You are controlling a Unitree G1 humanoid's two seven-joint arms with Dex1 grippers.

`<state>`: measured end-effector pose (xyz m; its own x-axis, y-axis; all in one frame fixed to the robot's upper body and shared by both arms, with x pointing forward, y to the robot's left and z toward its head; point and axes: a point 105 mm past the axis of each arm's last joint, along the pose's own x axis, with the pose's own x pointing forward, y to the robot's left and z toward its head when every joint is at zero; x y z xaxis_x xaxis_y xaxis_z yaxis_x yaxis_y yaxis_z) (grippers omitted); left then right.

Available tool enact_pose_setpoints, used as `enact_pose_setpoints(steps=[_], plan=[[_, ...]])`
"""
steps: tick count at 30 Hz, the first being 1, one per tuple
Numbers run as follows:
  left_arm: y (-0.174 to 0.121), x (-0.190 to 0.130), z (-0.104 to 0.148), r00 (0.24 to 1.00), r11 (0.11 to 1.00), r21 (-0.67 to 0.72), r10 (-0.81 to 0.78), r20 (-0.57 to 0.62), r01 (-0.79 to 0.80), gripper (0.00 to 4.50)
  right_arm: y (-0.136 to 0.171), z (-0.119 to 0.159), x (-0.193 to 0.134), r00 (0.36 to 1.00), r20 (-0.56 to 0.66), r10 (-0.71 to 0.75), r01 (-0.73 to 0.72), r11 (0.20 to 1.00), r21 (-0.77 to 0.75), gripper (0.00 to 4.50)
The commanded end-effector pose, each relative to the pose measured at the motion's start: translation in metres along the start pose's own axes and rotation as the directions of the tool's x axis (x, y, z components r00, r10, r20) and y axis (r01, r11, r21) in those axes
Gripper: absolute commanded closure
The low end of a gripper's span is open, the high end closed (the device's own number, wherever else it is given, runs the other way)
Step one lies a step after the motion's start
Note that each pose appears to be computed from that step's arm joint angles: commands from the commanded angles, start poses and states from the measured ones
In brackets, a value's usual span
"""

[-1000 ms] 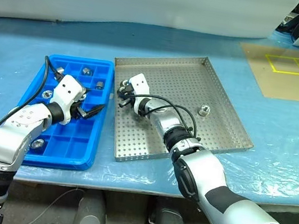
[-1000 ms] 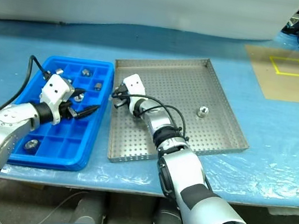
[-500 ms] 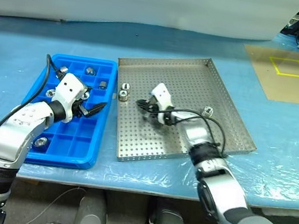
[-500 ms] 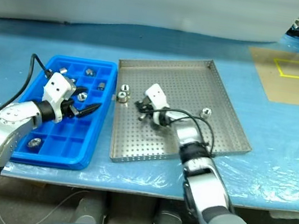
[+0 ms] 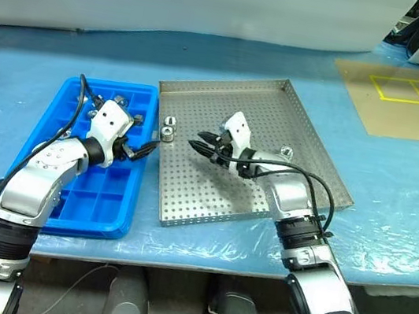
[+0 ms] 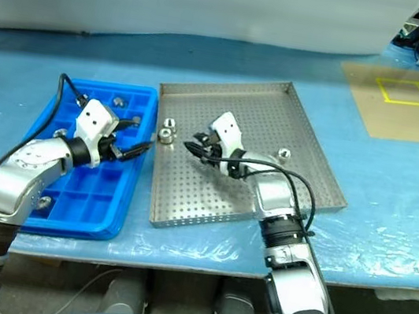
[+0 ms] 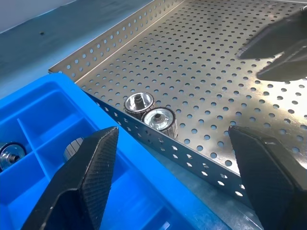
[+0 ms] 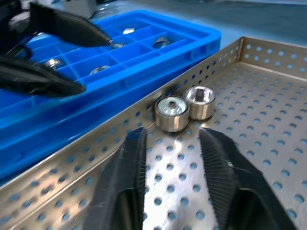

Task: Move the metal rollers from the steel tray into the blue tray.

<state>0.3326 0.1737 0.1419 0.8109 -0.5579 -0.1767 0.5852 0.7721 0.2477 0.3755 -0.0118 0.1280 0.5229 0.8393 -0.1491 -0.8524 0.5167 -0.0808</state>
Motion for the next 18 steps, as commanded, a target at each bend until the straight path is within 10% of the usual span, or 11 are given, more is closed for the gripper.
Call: enact_pose_setpoints(steps=[1,14,18], plan=[[0.002,0.0,0.012,0.999,0.999,0.039,0.002,0.034,-0.004,0.62,0.002,0.009,0.015,1.0,0.018,-0.005,0.005,1.0,-0.008,1.56],[0.004,-0.005,0.012,1.0,0.999,0.049,0.012,0.026,-0.013,0.62,0.005,-0.003,0.056,0.999,0.006,-0.043,0.043,0.998,0.039,1.56],[0.004,-0.006,0.011,1.0,0.999,0.051,0.013,0.022,-0.014,0.62,0.003,-0.009,0.062,0.997,-0.023,-0.078,0.078,0.997,0.007,0.71]])
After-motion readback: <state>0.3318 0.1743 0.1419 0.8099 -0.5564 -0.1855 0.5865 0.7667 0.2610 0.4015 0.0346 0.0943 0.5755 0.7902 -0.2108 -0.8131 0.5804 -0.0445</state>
